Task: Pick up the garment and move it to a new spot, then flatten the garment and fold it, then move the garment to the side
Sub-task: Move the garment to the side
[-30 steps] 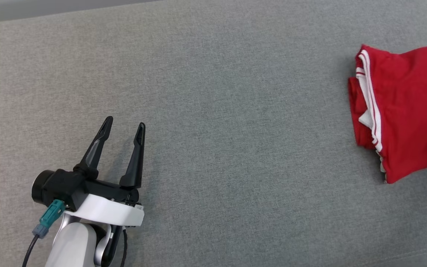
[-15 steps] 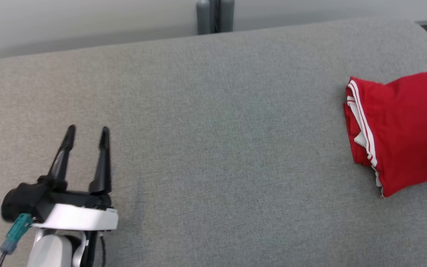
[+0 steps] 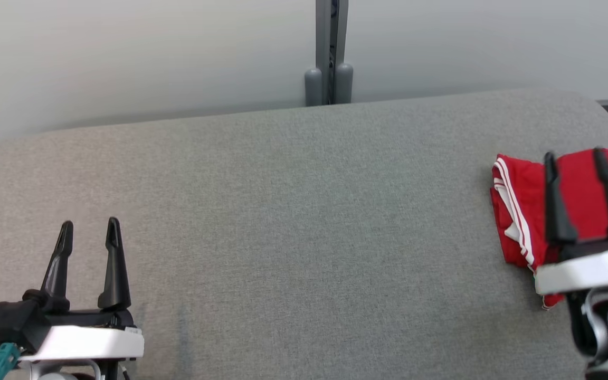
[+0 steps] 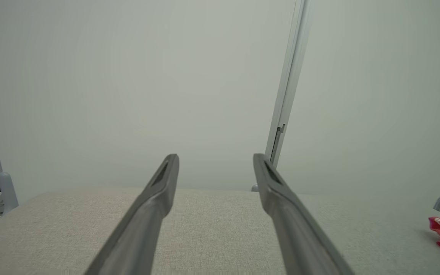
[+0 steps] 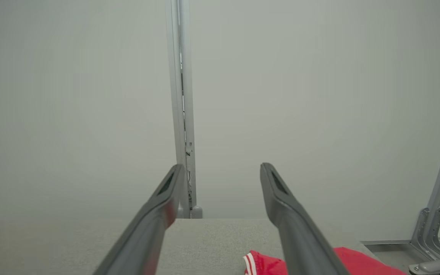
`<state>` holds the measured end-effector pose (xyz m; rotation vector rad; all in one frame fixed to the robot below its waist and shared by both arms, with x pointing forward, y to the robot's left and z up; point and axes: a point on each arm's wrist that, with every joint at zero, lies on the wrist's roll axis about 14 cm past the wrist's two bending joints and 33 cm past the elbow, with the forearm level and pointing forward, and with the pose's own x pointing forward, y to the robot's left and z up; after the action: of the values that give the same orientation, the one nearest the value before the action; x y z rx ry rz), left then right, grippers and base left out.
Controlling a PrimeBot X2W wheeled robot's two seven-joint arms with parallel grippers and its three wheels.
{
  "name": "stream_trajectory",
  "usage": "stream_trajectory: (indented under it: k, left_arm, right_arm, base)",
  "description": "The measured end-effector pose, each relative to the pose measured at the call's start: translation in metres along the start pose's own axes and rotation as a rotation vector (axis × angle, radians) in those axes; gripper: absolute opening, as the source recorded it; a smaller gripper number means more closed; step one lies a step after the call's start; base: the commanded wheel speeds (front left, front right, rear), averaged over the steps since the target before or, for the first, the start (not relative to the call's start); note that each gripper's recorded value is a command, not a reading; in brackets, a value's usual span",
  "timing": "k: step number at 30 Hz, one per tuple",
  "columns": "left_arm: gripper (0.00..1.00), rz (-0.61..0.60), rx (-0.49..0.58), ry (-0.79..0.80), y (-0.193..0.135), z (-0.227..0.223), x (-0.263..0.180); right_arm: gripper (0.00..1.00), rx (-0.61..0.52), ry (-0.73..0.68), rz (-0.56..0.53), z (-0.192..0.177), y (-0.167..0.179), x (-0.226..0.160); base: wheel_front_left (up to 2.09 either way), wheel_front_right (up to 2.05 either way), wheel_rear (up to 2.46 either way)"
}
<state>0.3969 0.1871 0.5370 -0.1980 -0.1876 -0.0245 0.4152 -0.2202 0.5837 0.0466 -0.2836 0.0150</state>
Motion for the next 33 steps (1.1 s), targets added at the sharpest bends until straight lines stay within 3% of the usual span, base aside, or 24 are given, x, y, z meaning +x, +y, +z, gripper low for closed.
stream_trajectory:
  k: [14, 33]
  left_arm:
    - [1.00, 0.067, 0.032, 0.072, 0.016, -0.015, -0.036]
    - [1.00, 0.061, 0.015, 0.102, 0.010, -0.025, -0.041]
  right_arm:
    - [1.00, 0.154, 0.138, 0.102, -0.042, 0.047, -0.047]
    - [1.00, 0.130, 0.165, 0.101, -0.051, 0.050, -0.047]
  base:
    - [0.00, 0.00, 0.00]
    - [0.00, 0.00, 0.00]
